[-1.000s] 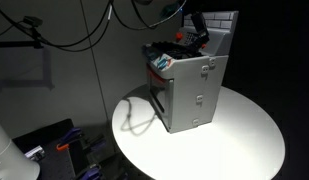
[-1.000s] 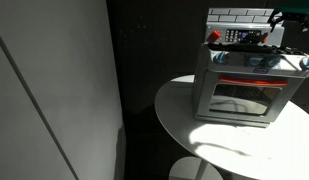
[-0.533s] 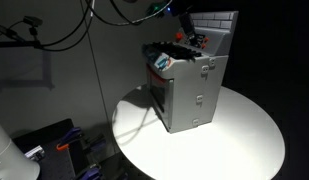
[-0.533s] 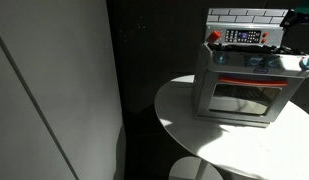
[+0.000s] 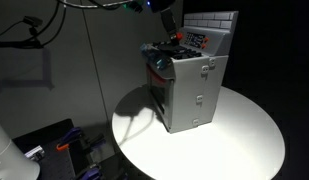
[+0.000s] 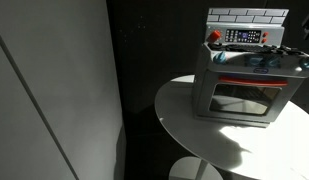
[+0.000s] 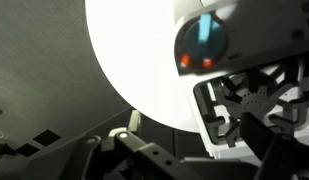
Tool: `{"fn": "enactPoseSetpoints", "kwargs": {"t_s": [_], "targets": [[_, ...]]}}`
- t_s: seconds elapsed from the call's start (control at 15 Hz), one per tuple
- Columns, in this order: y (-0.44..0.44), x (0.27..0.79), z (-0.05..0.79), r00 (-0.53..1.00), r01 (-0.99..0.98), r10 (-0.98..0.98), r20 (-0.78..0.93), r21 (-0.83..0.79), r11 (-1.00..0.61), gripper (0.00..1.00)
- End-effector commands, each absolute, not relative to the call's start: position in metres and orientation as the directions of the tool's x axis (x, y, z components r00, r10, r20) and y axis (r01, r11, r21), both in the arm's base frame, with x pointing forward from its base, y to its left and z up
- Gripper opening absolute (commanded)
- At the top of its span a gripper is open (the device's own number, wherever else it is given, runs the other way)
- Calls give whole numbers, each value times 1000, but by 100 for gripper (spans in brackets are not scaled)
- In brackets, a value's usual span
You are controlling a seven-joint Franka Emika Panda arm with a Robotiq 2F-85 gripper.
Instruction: Push the top right orange button on the stove
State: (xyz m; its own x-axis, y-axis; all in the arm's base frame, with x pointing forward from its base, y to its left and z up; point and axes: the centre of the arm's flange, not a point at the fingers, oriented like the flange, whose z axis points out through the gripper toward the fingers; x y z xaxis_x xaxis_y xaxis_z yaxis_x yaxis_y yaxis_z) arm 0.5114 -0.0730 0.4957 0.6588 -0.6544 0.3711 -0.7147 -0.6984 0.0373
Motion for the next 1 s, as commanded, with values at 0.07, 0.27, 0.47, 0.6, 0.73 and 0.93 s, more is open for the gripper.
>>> {"fn": "enactPoseSetpoints", "kwargs": {"t_s": [0.07, 0.27, 0.47, 0.6, 0.73, 0.93], "targets": [[-79, 457, 514, 747, -640, -607, 271, 43, -768, 100], [-81, 434, 521, 789, -599, -579, 205, 45, -800, 100], [-82, 413, 529, 820, -566, -554, 144, 52, -823, 100], [-83, 402, 532, 833, -549, -542, 111, 51, -834, 100], [-84, 394, 535, 843, -536, -530, 91, 50, -843, 100], [-86, 387, 535, 856, -515, -511, 72, 55, -855, 100]]}}
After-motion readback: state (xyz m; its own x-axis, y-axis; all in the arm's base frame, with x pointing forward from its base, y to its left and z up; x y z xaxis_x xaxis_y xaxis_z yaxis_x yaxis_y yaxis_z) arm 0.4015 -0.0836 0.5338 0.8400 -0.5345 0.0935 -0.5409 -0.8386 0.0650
